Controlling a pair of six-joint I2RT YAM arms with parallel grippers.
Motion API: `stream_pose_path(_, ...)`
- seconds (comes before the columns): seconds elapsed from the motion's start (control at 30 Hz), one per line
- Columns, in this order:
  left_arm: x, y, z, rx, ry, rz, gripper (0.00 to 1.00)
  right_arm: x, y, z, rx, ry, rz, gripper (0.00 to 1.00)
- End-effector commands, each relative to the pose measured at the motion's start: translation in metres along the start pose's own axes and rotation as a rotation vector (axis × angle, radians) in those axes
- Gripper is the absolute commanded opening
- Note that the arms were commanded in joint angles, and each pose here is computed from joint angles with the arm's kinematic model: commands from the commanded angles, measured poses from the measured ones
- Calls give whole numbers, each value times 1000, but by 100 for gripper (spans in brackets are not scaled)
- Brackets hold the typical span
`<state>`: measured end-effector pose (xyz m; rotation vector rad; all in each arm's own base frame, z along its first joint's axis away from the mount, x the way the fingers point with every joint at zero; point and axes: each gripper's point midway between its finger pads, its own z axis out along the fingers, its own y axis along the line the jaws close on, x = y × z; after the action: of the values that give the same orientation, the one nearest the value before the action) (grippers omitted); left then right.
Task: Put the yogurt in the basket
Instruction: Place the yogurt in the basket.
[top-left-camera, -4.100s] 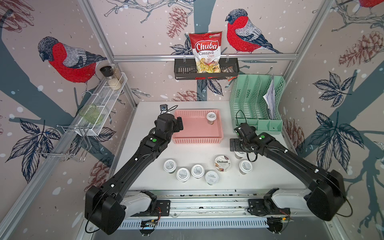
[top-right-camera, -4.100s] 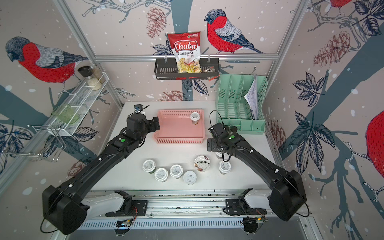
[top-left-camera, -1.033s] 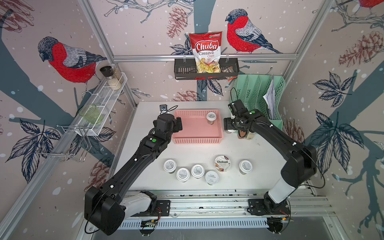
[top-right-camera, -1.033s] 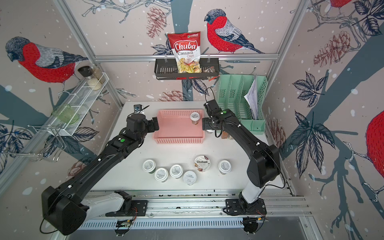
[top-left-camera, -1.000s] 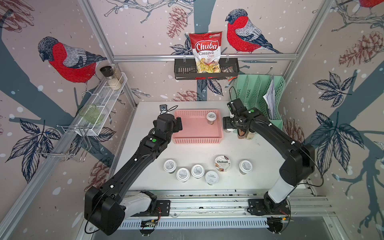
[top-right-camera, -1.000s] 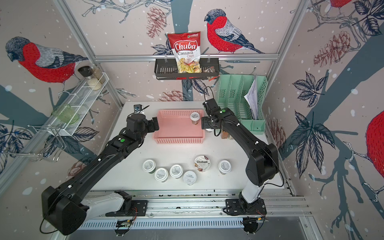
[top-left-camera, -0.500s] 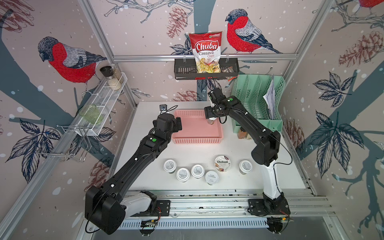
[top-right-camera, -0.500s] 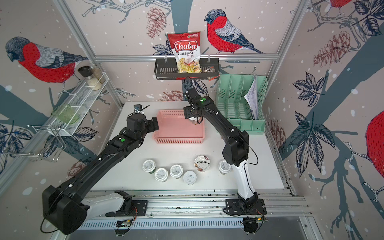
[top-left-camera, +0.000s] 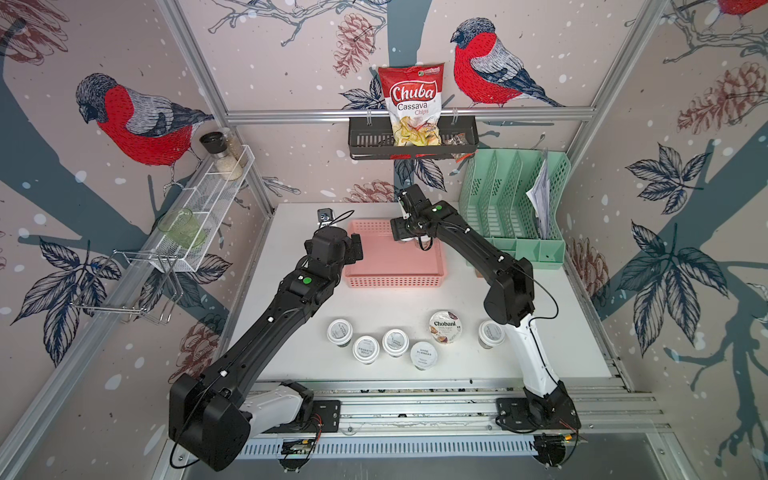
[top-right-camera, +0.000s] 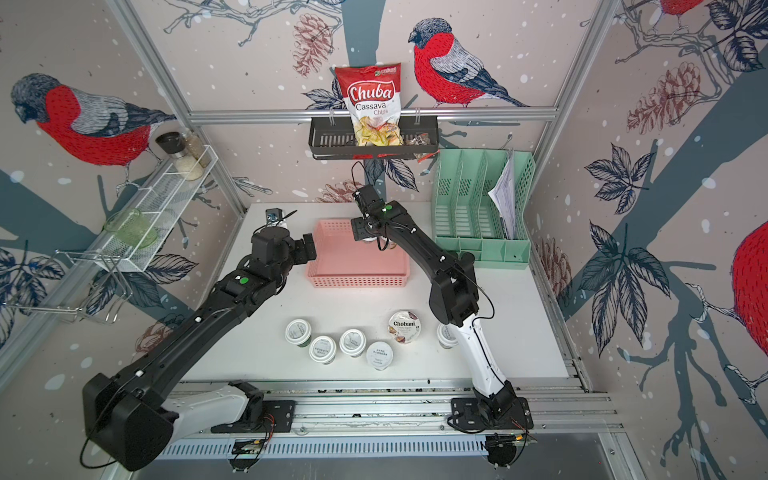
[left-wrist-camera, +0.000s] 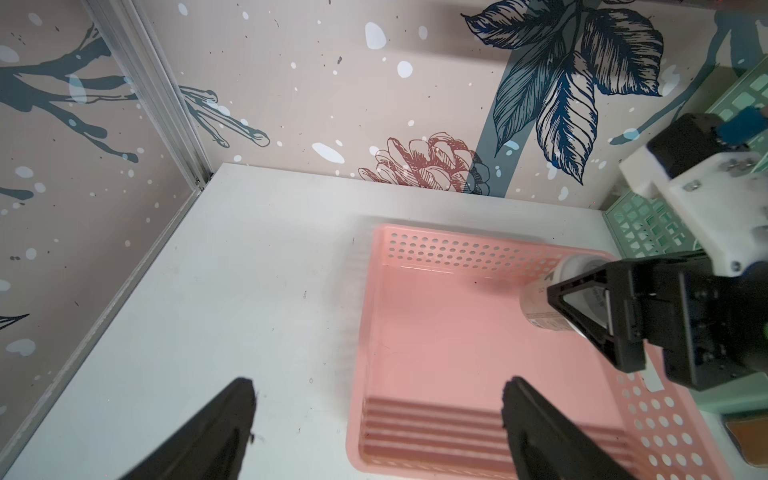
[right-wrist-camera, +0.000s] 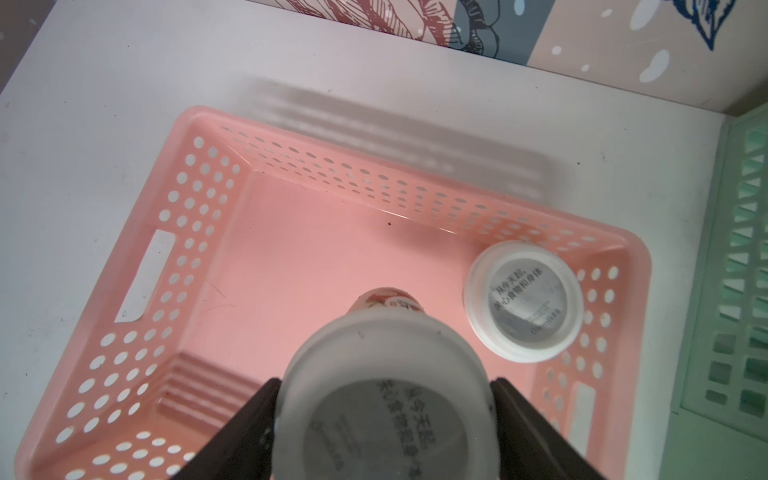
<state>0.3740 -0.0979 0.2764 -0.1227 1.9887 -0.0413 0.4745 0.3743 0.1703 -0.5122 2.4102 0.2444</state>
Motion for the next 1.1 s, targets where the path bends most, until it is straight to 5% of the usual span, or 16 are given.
stream_pose_path(0.0, -2, 1, 0, -6, -5, -4, 96, -16, 0, 11, 17, -76, -3, 78)
stream_pose_path(1.07, 1, 2, 4, -19, 5, 3, 96, 24, -10, 78, 69, 15, -42, 80)
